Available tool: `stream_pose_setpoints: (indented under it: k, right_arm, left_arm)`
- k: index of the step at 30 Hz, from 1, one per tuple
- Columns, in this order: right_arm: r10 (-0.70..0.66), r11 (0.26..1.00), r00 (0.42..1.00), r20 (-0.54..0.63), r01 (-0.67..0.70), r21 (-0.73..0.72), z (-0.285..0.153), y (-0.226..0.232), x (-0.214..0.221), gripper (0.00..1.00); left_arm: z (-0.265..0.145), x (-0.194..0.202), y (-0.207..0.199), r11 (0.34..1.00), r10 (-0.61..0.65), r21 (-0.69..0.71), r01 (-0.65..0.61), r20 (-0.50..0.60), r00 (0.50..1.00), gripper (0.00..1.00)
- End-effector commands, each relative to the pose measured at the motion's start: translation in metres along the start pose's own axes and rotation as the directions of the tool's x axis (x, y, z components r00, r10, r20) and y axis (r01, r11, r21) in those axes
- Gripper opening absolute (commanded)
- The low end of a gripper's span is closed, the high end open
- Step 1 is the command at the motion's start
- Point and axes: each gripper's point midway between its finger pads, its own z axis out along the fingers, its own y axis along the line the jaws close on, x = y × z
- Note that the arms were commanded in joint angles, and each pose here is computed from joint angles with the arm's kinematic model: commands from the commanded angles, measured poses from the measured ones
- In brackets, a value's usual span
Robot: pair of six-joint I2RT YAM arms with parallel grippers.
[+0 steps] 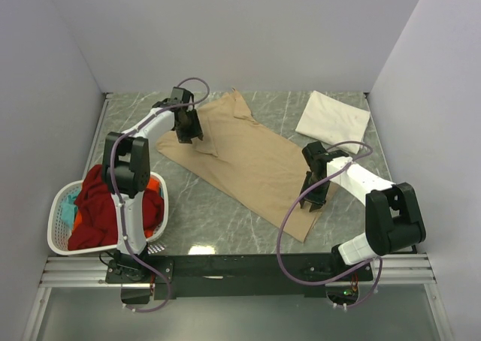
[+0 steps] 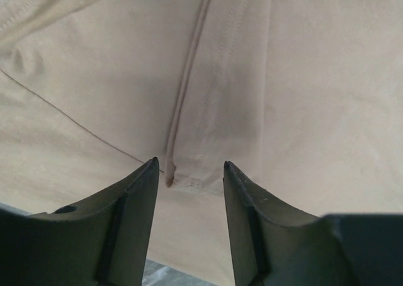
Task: Fold and stack the t-shirts
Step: Fold the tshirt
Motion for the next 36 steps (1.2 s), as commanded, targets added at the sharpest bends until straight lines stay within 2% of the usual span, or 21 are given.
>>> stream_pose_setpoints:
  k: [1,4,17,29,36]
  right_arm:
    - [-0.003,1.000,1.000,0.024,0.003,0.001,0.000,0.000,-0.008,0.40]
    - [-0.003,1.000,1.000,0.019,0.003,0.003,0.001,0.000,-0.008,0.40]
    - [0.005,1.000,1.000,-0.003,-0.006,-0.016,0.002,0.000,-0.001,0.40]
    - [0.010,1.000,1.000,-0.009,-0.010,-0.021,0.004,-0.002,0.004,0.40]
    - [0.004,1.000,1.000,-0.013,-0.004,-0.021,0.004,-0.004,0.006,0.40]
  left_arm:
    - [-0.002,0.005,-0.004,1.000,0.006,-0.012,-0.006,0.003,1.000,0.50]
    - [-0.002,0.005,-0.001,0.999,0.011,-0.039,-0.011,0.004,1.000,0.46]
    - [0.007,0.032,0.011,0.996,0.020,-0.089,-0.024,-0.042,0.999,0.44]
    - [0.006,0.031,-0.004,0.997,0.040,-0.062,-0.042,-0.027,0.999,0.30]
    - [0.001,0.024,-0.016,0.997,0.059,-0.044,-0.060,-0.006,0.998,0.11]
